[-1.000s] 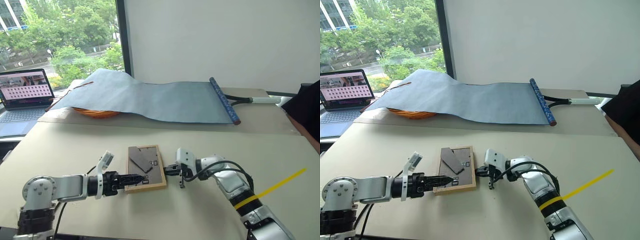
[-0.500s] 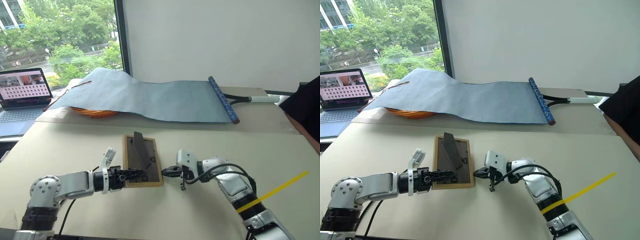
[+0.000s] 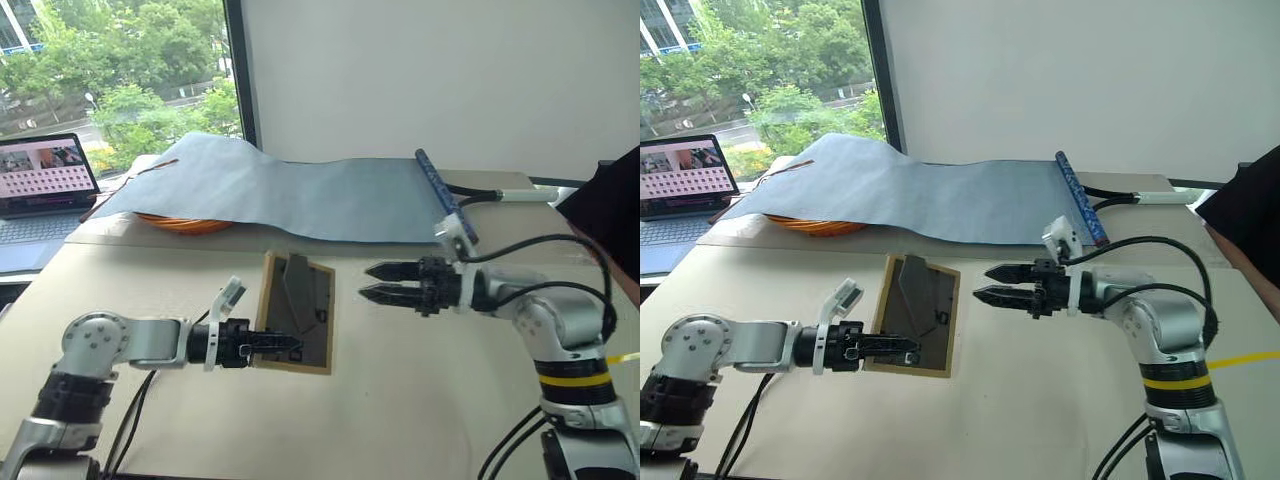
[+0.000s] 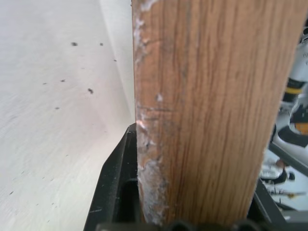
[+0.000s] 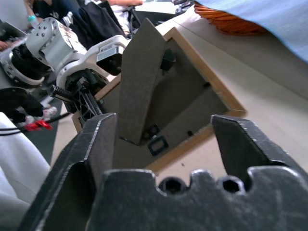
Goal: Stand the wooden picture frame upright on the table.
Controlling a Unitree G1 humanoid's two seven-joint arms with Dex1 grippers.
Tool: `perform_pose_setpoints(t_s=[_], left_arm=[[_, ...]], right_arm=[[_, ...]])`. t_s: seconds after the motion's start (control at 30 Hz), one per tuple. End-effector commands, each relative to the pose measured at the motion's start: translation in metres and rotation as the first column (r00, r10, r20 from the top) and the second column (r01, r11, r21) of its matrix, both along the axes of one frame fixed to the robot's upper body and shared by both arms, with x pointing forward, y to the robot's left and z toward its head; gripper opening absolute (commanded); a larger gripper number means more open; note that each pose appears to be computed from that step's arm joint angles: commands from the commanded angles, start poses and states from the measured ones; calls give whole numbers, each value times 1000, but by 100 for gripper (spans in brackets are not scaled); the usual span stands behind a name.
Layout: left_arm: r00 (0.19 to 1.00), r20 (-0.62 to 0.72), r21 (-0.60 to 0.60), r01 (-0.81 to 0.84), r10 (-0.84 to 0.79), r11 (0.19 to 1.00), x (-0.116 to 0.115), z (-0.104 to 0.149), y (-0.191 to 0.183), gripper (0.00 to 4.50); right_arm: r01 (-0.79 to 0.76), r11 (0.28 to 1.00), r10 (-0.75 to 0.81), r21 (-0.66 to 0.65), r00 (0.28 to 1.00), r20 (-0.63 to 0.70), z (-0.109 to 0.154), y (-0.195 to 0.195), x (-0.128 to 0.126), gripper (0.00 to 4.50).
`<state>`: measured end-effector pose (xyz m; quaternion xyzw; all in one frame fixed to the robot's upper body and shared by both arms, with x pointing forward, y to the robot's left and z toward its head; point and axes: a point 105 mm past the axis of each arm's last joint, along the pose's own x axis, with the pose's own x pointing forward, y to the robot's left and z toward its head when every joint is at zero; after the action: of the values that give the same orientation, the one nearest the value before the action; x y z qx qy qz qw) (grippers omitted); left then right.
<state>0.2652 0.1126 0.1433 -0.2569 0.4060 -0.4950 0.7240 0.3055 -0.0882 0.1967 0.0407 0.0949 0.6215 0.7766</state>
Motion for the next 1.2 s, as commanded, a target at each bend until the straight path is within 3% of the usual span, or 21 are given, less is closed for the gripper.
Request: perform_pose_setpoints(t_s=[0.03,0.2,0.33,0.6,0.8,0.97,1.0,1.07,1.1,1.13,1.2], left_arm=[[997,23,4,77,-77,997,1,5,-6,102],[992,20,3,127,-127,992,2,5,-11,102],[992,-30,-24,119,-120,993,8,5,-9,102],[991,-84,-70,99,-105,993,14,8,-3,102],[988,-83,-133,118,-129,984,14,21,1,102],[989,-82,-199,108,-127,974,15,37,14,102],[988,-86,-208,106,-126,972,16,38,16,102],[987,-100,-232,103,-129,967,18,41,17,102],[985,-110,-250,104,-135,963,19,42,16,102],[982,-121,-271,109,-146,956,20,43,14,102],[977,-135,-301,116,-163,946,21,45,10,102]], right_arm=[[-34,999,34,29,999,-1,8,10,1,411],[-126,992,126,6,992,-24,-6,23,-9,411],[-278,960,277,40,960,33,2,31,-40,411],[-286,955,280,75,957,71,13,19,-50,411],[-9,991,32,-135,984,174,-14,-11,-12,411],[211,950,-98,-230,900,424,-13,-57,9,411],[249,940,-108,-232,865,490,-11,-61,12,411],[343,907,-75,-246,706,705,-6,-62,18,411],[399,892,-53,-213,560,827,0,-57,18,411],[447,871,27,-202,368,929,3,-48,15,411],[453,876,111,-165,142,984,0,-32,5,411]])
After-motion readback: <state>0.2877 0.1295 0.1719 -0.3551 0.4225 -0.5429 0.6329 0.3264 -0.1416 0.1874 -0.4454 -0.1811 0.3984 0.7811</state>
